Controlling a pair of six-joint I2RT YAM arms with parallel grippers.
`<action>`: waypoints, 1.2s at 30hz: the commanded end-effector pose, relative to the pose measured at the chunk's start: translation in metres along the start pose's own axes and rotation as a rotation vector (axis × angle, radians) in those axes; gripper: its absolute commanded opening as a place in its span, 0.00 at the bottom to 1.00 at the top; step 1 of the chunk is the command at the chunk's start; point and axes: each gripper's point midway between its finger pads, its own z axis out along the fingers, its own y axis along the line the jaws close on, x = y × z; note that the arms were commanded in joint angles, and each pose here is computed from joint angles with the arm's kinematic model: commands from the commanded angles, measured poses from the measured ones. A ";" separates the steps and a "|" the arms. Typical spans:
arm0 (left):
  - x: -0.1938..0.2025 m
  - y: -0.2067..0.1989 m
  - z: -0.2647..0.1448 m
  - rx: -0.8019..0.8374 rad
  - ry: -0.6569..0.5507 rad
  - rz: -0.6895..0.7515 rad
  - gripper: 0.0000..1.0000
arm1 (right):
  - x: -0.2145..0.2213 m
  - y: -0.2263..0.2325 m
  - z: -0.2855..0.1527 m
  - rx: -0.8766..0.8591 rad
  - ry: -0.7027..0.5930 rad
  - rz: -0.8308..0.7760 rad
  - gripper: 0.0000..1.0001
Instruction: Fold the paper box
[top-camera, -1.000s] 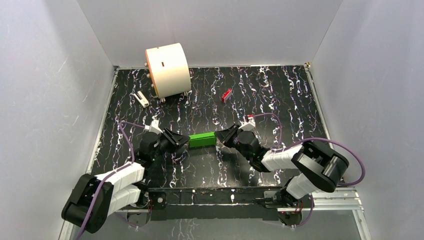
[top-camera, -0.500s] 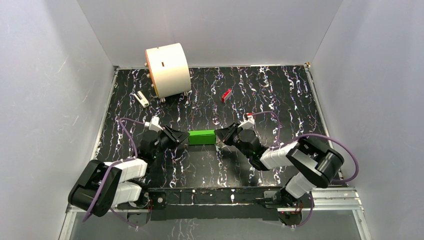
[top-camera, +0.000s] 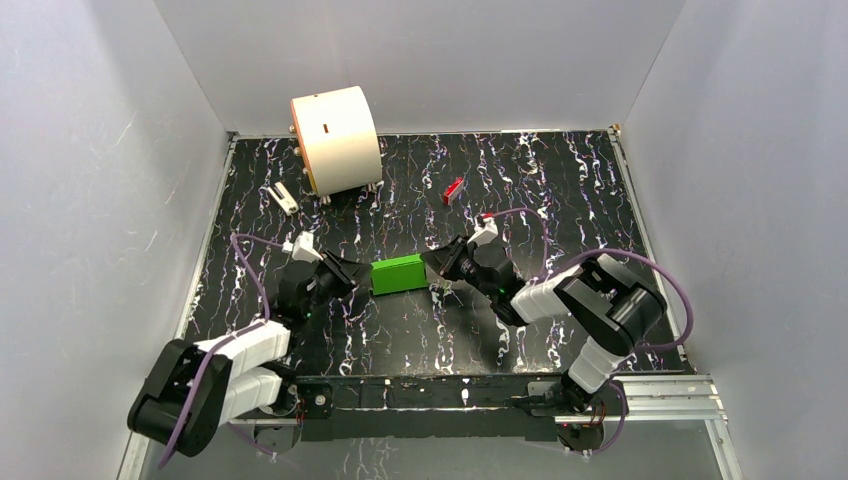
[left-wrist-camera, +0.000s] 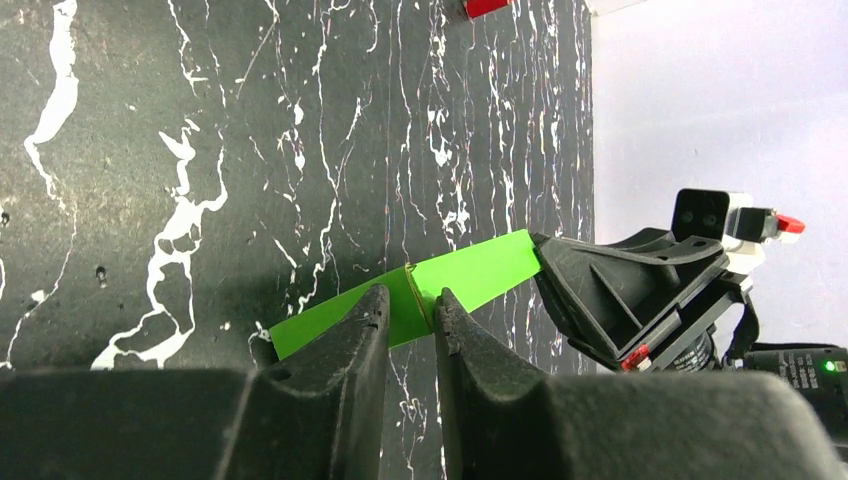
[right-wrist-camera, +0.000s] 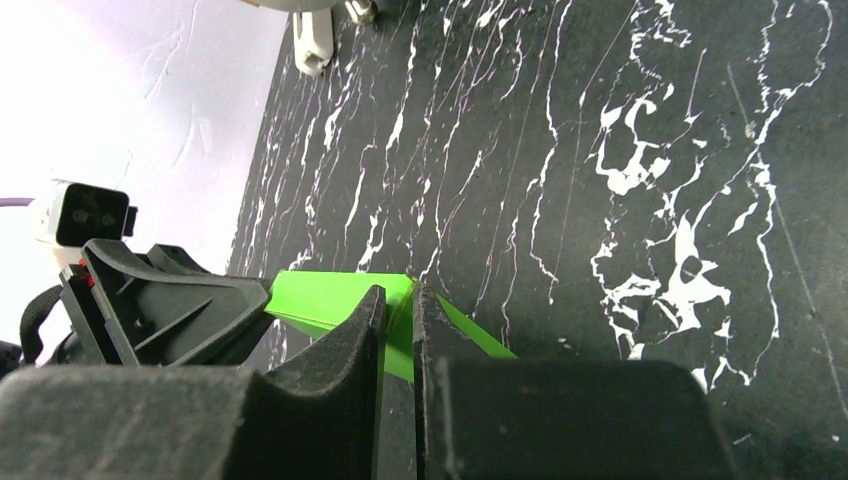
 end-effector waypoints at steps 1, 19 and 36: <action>0.057 0.077 -0.031 -0.260 0.199 0.032 0.06 | 0.148 -0.153 -0.133 0.549 0.683 -0.120 0.16; 0.074 0.086 -0.047 -0.244 0.221 -0.037 0.00 | 0.157 -0.140 -0.124 0.531 0.658 -0.207 0.13; 0.032 0.032 -0.035 -0.140 0.135 0.068 0.27 | 0.076 -0.043 -0.058 0.302 0.363 -0.329 0.22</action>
